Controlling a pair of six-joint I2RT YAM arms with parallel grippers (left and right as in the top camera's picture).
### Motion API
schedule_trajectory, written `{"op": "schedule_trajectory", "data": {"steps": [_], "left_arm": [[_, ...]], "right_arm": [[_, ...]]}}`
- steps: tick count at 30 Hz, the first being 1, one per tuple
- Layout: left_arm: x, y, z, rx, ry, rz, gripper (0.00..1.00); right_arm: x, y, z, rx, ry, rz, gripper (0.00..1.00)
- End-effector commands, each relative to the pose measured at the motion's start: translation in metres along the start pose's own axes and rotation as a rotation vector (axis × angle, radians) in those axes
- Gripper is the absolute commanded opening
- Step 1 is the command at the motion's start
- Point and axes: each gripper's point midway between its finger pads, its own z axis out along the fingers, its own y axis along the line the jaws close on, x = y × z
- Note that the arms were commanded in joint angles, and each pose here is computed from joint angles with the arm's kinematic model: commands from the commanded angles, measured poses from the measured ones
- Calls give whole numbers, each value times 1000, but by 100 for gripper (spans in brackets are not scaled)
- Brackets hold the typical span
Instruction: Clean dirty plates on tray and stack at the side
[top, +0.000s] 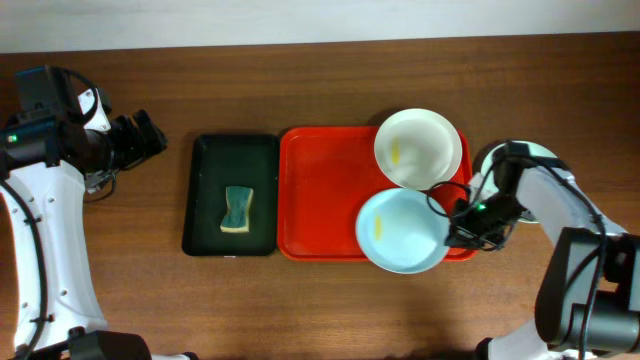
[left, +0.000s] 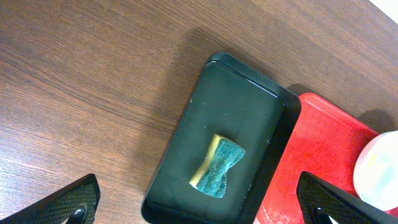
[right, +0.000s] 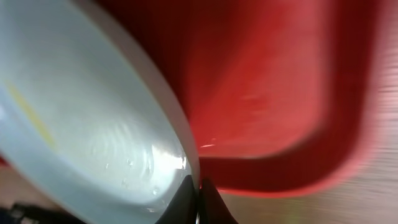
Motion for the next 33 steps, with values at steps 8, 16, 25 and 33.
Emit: {"op": "schedule_trajectory", "data": {"steps": [8, 16, 25, 33], "left_arm": [[1, -1, 1, 9, 6, -4, 99], [1, -1, 1, 9, 6, -4, 99], [1, -1, 1, 9, 6, -4, 99], [1, -1, 1, 9, 6, -4, 99]], "right_arm": [[-14, 119, 39, -130, -121, 1, 4], [-26, 127, 47, -42, -238, 22, 21], [-48, 120, 13, 66, -307, -163, 41], [-33, 125, -3, 83, -234, -186, 41]]}}
